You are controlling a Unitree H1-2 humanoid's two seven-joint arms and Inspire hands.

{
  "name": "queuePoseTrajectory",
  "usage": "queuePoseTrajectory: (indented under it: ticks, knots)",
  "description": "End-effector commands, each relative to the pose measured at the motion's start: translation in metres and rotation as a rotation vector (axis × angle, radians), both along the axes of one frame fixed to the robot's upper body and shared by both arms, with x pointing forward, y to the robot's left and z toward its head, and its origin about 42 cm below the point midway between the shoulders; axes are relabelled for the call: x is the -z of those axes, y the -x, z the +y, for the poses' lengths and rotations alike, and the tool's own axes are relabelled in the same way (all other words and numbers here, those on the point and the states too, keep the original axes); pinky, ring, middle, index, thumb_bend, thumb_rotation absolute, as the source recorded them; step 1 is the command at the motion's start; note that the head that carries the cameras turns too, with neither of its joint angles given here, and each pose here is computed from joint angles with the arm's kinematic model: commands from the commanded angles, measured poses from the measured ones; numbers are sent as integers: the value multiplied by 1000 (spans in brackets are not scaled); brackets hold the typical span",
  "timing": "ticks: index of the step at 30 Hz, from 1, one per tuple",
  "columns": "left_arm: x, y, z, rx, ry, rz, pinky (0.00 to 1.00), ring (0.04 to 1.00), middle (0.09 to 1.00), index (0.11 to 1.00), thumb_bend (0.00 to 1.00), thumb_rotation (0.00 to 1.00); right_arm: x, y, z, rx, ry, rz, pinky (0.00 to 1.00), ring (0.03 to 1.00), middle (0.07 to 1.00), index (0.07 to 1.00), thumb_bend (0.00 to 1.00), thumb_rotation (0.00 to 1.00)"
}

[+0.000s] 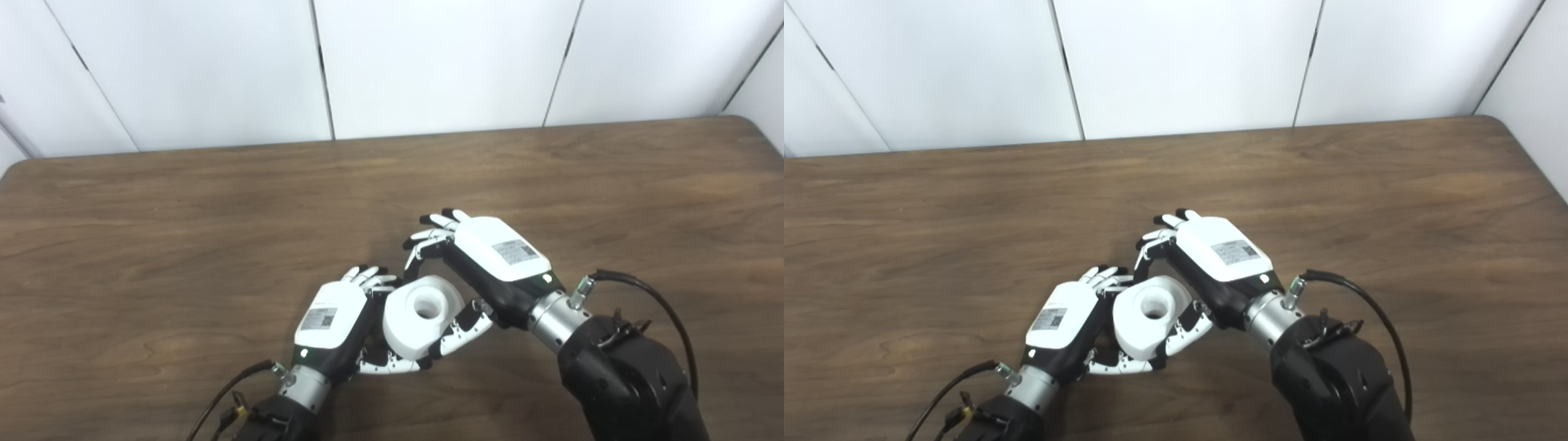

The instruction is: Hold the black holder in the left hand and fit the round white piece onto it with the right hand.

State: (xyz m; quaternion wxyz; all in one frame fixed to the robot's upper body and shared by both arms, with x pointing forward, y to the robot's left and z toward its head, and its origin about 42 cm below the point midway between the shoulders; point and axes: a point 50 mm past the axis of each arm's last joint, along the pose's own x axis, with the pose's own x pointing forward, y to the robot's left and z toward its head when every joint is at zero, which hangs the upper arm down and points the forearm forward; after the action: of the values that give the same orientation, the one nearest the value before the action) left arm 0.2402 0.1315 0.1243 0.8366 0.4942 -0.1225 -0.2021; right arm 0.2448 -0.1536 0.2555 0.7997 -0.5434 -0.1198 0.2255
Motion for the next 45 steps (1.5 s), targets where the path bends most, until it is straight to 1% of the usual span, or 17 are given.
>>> queuePoseTrajectory:
  ticks: [1, 13, 14, 15, 16, 21, 23, 26, 29, 35, 45]
  knots:
    - [8, 6, -6, 34, -54, 48, 941, 897, 806, 486, 522, 51, 2, -4, -1, 12, 38, 12, 978, 944, 812, 489, 525, 151]
    - [8, 6, -7, 37, -55, 51, 948, 896, 805, 486, 522, 50, 4, -4, -3, 23, 32, 30, 977, 951, 814, 491, 523, 159]
    - [8, 6, -7, 37, -56, 52, 948, 896, 805, 486, 522, 50, 4, -4, -3, 24, 29, 32, 974, 949, 814, 547, 711, 238]
    - [8, 6, -8, 38, -56, 53, 949, 897, 805, 486, 522, 50, 4, -4, -4, 25, 26, 34, 974, 951, 816, 595, 831, 297]
    - [7, 6, -8, 38, -56, 53, 947, 896, 805, 486, 522, 50, 3, -4, -4, 25, 24, 37, 976, 955, 818, 622, 884, 328]
    - [7, 6, -9, 40, -60, 58, 956, 898, 807, 487, 522, 50, 4, -4, -6, 28, 26, 55, 976, 970, 830, 688, 955, 393]
    - [7, 6, -9, 41, -59, 54, 954, 896, 804, 486, 522, 50, 4, -4, -6, 27, 29, 62, 981, 977, 838, 728, 967, 410]
    - [8, 5, -9, 43, -64, 50, 947, 892, 802, 486, 522, 50, 3, -4, -6, 27, 33, 70, 998, 995, 876, 843, 992, 434]
    - [8, 5, -9, 45, -64, 52, 947, 893, 802, 486, 522, 50, 3, -5, -6, 27, 41, 76, 996, 1000, 912, 902, 1000, 444]
    - [9, 5, -10, 46, -64, 48, 943, 891, 800, 486, 521, 49, 2, -5, -6, 23, 59, 77, 1000, 1000, 946, 930, 1000, 439]
    - [10, 4, -10, 44, -69, 53, 947, 892, 798, 486, 522, 50, 2, -8, -8, 21, 82, 82, 1000, 1000, 946, 931, 1000, 461]
